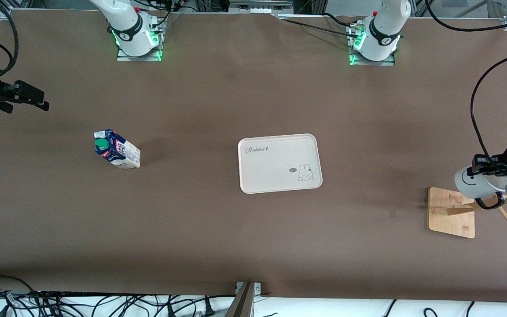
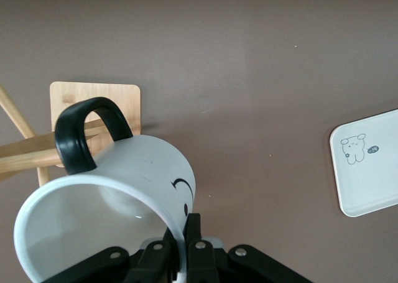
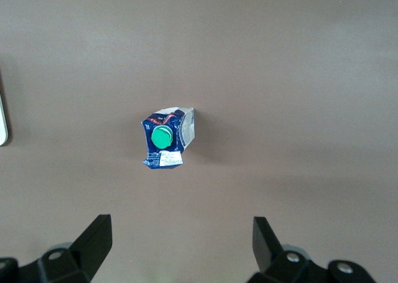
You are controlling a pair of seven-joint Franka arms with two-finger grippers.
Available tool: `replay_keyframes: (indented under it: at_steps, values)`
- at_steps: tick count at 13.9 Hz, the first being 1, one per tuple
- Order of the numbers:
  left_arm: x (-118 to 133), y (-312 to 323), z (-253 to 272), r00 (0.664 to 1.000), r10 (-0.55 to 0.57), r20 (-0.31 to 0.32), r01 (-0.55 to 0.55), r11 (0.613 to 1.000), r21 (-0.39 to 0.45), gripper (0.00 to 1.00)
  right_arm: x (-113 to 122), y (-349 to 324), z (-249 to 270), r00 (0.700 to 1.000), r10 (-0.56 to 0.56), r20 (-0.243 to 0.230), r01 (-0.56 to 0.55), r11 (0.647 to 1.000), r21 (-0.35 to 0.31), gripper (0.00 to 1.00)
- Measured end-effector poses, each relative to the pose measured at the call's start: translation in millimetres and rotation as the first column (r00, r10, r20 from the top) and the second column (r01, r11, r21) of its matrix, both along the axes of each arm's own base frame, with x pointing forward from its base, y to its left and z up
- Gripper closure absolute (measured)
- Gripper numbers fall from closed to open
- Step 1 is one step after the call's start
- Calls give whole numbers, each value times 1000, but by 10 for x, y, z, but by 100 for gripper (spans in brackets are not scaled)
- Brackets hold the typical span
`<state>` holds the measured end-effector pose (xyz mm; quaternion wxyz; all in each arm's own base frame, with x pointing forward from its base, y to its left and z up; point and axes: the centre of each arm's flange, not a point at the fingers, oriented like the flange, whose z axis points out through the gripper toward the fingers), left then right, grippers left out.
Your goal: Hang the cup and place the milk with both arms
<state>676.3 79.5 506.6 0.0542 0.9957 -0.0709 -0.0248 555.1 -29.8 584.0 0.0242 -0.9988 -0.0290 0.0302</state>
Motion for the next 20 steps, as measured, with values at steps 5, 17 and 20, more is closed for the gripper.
replay_keyframes:
  at_steps: [5,17,20]
  values:
    - [-30,239,-9,1000,-10,-5,10,998,56,89,-1,0,0,1000,0,0,0,1000,0,0]
    - [-284,-932,396,985,-149,-88,153,987,46,0,1,422,30,997,82,3,-82,996,-30,0]
    - [-455,-1331,591,986,-131,-102,139,987,78,0,1,414,34,997,81,3,-81,996,-32,0]
